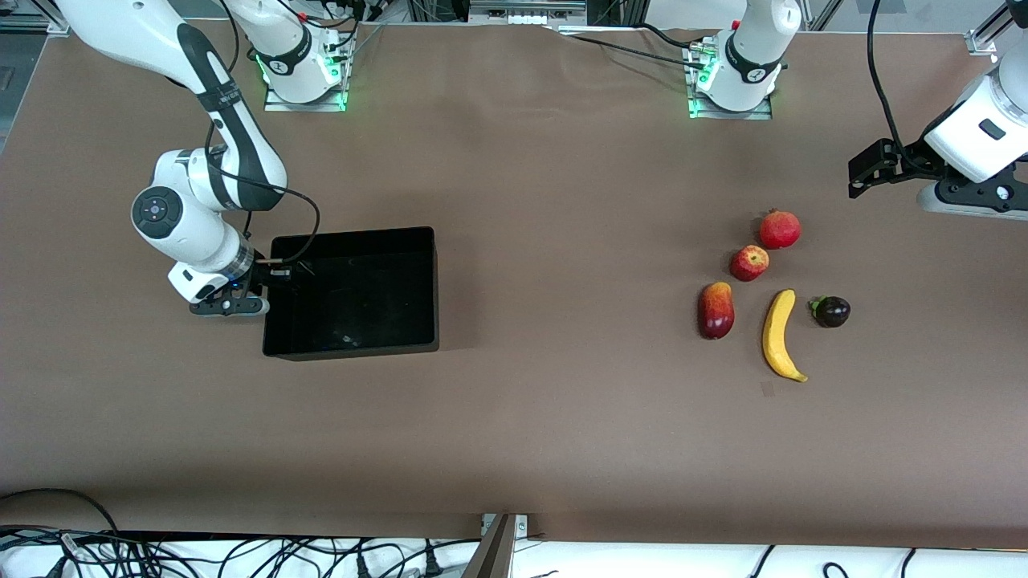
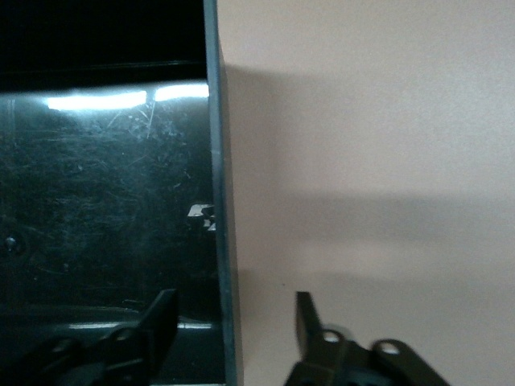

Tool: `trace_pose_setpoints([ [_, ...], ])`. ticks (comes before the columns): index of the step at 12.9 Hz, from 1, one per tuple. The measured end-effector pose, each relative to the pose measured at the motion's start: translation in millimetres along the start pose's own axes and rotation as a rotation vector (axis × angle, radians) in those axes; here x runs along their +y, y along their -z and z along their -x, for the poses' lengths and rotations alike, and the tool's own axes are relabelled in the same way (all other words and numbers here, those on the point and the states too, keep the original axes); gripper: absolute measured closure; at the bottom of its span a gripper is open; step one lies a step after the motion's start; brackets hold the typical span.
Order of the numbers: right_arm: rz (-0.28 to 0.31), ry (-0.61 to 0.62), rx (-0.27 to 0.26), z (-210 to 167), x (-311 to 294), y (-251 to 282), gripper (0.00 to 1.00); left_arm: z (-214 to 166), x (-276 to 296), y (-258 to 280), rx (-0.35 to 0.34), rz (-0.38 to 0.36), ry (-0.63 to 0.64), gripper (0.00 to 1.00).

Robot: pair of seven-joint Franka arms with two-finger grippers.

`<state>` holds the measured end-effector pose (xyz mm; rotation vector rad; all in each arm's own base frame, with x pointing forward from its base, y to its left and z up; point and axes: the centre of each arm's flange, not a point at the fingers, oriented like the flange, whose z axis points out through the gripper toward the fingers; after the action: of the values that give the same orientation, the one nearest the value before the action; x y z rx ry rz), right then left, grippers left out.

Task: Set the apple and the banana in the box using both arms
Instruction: 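Reach the right gripper down to the black box's side wall, then push the black box with the right gripper toward the fruit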

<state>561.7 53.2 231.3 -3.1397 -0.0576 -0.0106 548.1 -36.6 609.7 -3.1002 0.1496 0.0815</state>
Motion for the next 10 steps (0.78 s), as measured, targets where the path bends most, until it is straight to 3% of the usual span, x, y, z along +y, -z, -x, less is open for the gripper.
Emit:
trace_pose_setpoints([
  [5, -0.018, 0.043, 0.003, -4, -28, 14, 0.96, 0, 0, 0, 0.000, 0.000, 0.000, 0.00],
  [8, -0.048, 0.050, -0.004, -20, -99, 58, 0.96, 0, 0, 0, 0.000, 0.000, 0.000, 0.00],
  [10, -0.062, 0.022, -0.004, -23, -178, 97, 0.96, 0, 0, 0, 0.000, 0.000, 0.000, 0.00],
])
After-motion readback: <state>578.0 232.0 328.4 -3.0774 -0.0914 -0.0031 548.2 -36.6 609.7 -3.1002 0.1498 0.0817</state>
